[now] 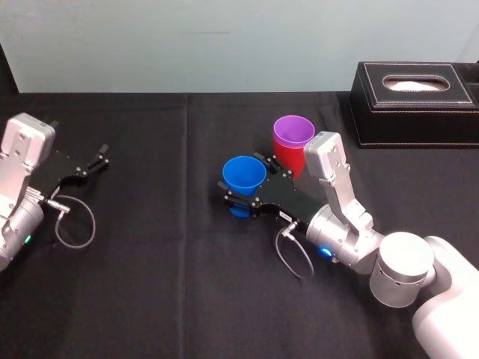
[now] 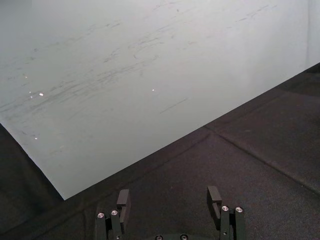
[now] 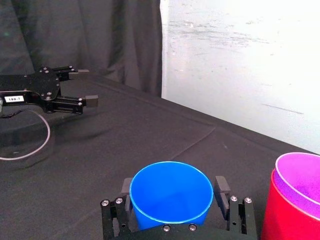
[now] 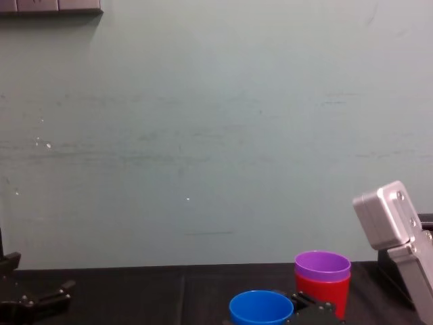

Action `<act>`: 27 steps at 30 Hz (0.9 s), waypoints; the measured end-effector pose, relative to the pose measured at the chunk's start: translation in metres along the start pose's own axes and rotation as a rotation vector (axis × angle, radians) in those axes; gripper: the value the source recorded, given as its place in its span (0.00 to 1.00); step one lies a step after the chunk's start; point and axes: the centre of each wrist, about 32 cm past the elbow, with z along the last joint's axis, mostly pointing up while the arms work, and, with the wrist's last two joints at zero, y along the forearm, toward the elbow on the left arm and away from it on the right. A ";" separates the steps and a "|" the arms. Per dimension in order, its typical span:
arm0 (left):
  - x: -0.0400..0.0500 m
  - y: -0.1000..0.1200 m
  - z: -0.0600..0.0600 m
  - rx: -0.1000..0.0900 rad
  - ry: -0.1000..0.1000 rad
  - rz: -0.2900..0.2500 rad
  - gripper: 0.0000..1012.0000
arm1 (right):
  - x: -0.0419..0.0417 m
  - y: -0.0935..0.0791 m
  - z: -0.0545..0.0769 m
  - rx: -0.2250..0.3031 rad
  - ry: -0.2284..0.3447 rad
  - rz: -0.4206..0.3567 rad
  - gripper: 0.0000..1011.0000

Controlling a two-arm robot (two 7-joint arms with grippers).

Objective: Stack the three plastic cups sequentially using one hand.

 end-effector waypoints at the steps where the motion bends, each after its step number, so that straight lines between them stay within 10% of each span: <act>1: 0.0000 0.000 0.000 0.000 0.000 0.000 0.99 | -0.0001 0.000 0.000 0.000 0.001 0.000 0.99; 27: 0.0000 0.000 0.000 0.000 0.000 0.000 0.99 | -0.0015 0.000 -0.004 0.031 0.012 -0.005 0.99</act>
